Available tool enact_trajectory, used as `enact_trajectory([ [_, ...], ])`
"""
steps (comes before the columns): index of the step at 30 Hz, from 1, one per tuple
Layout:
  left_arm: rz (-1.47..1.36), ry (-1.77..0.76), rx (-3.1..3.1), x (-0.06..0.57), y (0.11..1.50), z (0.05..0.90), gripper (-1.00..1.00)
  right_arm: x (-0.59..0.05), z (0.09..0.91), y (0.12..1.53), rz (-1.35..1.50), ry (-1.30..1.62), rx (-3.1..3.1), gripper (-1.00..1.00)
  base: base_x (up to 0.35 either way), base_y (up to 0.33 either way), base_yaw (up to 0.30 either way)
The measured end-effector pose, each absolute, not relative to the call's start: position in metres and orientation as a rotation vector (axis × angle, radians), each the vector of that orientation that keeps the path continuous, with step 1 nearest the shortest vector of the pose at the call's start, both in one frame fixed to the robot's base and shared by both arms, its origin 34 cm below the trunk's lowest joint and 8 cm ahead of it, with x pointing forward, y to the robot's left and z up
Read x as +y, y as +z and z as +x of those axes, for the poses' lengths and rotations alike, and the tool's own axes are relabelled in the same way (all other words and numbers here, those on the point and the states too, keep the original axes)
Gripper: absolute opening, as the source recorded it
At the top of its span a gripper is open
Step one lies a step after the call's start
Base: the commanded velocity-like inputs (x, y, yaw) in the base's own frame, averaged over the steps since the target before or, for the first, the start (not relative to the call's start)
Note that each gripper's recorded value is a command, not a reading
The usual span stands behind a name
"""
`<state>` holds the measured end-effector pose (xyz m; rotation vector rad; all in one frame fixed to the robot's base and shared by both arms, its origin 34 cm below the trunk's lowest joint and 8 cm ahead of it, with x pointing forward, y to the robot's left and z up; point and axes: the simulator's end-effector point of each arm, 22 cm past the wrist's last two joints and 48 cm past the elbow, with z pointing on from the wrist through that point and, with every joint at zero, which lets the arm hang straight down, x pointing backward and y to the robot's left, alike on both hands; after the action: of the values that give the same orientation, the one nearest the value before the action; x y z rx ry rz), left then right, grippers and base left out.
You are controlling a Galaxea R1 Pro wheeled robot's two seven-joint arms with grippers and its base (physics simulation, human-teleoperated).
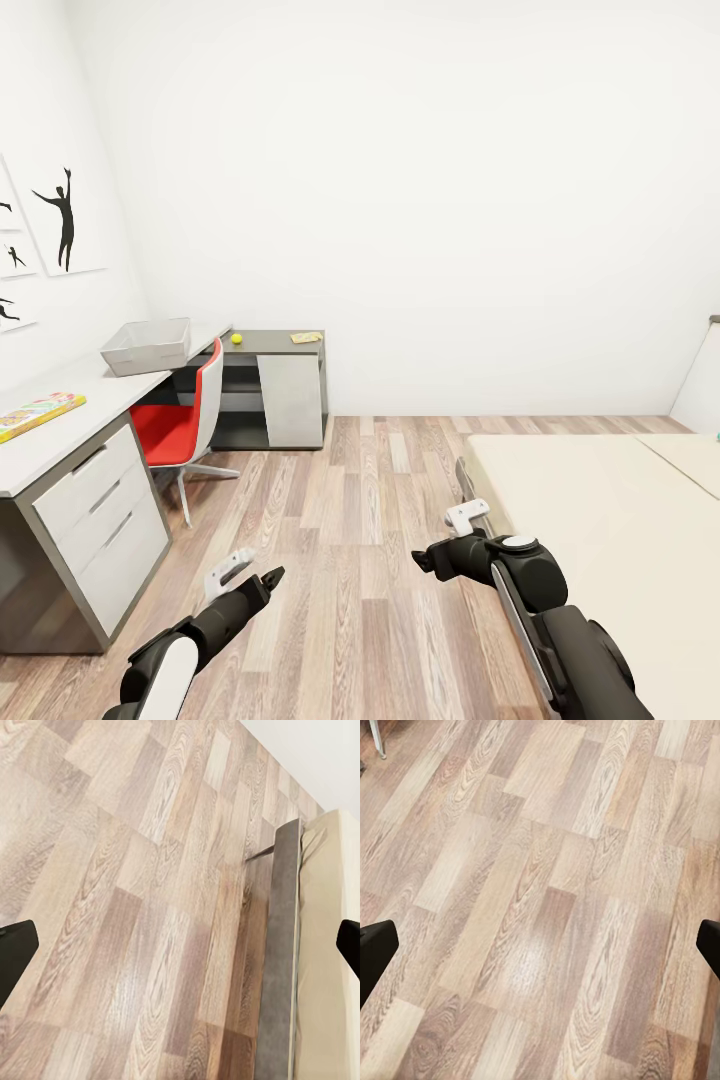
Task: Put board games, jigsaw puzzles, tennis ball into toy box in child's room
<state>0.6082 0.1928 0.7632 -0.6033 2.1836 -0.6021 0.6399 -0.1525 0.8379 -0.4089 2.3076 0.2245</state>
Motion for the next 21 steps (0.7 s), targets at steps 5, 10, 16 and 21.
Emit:
enact_trajectory([
  [5, -0.602, -0.598, 2.184, 0.1933, 0.763, 0.6082, 1.0, -0.1525, 0.64, 0.8382, -0.409, 0.225, 2.307, 1.0, -0.001, -0.016, 0.0],
  [10, -0.601, -0.595, 2.185, 0.1936, 0.7628, 0.6082, 1.0, -0.1524, 0.64, 0.8384, -0.409, 0.225, 2.307, 1.0, 0.0, -0.091, 0.0],
  [16, -0.6, -0.593, 2.185, 0.1939, 0.7626, 0.6082, 1.0, -0.1524, 0.64, 0.8384, -0.409, 0.225, 2.306, 1.0, 0.0, -0.16, 0.0],
  [21, -0.598, -0.592, 2.186, 0.1936, 0.7625, 0.6081, 1.0, -0.1525, 0.64, 0.8385, -0.409, 0.225, 2.306, 1.0, 0.0, -0.183, 0.0],
])
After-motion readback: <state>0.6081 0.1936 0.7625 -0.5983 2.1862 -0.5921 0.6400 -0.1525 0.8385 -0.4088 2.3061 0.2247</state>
